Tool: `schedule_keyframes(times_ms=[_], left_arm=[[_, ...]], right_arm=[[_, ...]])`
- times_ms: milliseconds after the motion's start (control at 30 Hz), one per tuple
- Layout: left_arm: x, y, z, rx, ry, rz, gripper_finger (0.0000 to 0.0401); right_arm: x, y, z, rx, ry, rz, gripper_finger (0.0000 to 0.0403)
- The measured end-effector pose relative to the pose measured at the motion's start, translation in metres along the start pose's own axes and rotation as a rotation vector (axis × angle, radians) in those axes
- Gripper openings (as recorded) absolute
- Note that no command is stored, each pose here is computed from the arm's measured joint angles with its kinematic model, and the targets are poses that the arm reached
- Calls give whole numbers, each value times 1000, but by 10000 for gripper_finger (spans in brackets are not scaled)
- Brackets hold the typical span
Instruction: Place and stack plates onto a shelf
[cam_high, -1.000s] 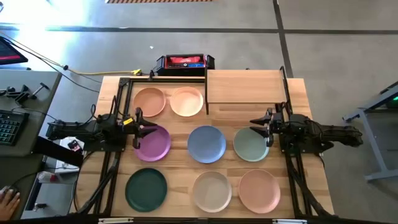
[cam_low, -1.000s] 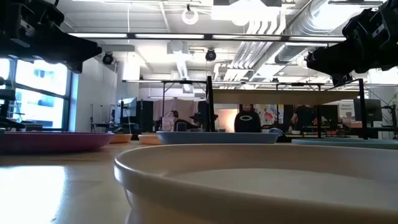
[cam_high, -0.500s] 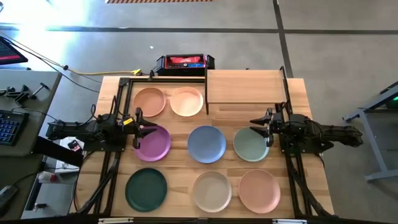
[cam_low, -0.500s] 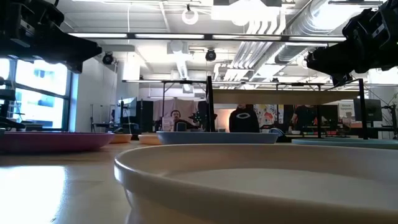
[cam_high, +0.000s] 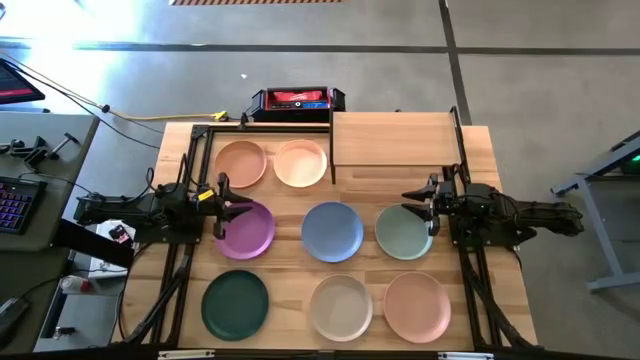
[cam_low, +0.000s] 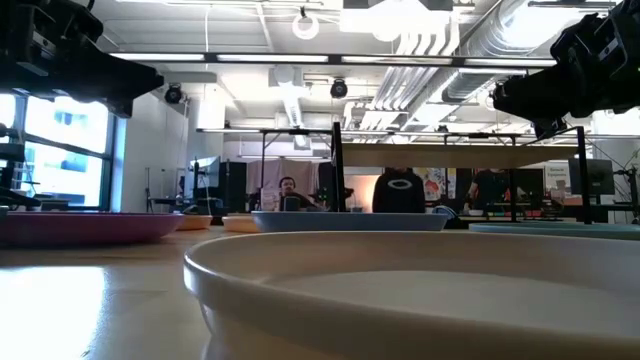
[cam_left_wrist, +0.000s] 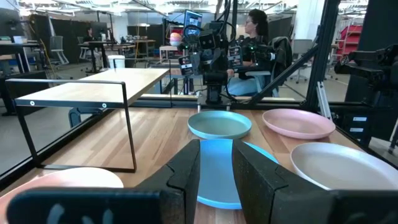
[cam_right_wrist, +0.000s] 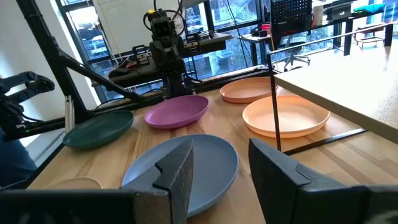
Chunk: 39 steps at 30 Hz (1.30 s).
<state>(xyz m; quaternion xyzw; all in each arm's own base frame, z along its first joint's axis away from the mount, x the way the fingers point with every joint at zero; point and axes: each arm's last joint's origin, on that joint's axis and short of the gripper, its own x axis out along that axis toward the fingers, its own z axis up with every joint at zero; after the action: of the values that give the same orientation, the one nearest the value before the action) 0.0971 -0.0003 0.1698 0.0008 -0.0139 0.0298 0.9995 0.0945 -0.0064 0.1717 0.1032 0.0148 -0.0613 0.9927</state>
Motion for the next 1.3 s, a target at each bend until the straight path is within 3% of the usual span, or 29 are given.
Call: schedule_keyframes(times_ms=[933,1300], left_arm=[[0,1,1,-7,-8,26,83],[0,2,4,-246,-49,51,83]], right_arm=[[0,0,0,0,0,0,140],[0,0,0,0,0,0,140]])
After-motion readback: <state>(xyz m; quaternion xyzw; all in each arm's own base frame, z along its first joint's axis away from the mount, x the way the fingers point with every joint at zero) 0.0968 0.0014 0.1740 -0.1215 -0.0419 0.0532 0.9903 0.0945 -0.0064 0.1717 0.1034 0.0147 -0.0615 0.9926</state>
